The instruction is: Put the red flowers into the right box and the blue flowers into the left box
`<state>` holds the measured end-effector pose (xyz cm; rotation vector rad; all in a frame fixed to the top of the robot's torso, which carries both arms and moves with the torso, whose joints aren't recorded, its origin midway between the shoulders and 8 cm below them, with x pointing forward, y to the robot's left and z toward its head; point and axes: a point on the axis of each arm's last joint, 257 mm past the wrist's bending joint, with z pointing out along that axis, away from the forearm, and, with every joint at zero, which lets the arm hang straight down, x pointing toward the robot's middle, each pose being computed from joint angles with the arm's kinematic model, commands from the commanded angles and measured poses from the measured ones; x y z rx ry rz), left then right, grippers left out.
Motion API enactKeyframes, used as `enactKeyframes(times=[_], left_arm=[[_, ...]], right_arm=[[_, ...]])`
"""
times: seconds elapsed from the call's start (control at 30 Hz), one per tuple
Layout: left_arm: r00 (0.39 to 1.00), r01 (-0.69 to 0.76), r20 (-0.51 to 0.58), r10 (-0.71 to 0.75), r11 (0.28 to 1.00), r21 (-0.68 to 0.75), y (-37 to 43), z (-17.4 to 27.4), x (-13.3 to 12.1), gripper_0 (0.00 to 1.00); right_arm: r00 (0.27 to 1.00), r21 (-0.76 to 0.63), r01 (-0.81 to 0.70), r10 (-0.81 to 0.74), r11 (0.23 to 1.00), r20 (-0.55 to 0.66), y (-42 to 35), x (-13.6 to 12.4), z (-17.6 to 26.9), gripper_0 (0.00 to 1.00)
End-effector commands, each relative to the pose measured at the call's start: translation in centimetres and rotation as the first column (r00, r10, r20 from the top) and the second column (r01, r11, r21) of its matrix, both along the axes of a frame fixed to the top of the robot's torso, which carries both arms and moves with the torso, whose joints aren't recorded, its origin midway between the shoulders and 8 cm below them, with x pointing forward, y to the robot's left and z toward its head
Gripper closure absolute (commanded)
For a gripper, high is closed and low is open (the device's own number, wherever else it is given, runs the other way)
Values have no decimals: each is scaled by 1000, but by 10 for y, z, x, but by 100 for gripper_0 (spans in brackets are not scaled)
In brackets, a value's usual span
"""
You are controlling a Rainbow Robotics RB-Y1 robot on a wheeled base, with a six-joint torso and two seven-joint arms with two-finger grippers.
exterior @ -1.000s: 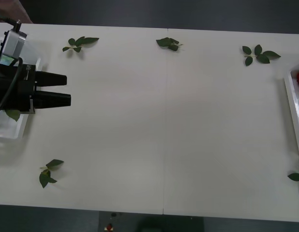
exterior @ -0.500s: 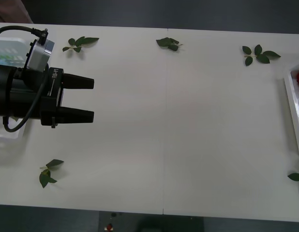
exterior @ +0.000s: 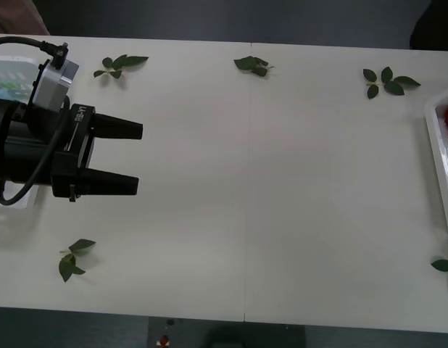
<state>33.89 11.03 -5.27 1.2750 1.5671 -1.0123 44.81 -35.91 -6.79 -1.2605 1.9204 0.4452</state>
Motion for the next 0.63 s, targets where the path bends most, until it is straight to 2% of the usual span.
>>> enactKeyframes(times=[0.03, 0.63], left_arm=[[1000, 14, 27, -14, 1000, -10, -1, 2, -8, 0], [1000, -5, 24, 6, 1000, -30, 3, -1, -5, 0]], right_arm=[[999, -45, -4, 5, 999, 38, -8, 1, 16, 0], [999, -45, -4, 5, 999, 38, -8, 1, 16, 0]])
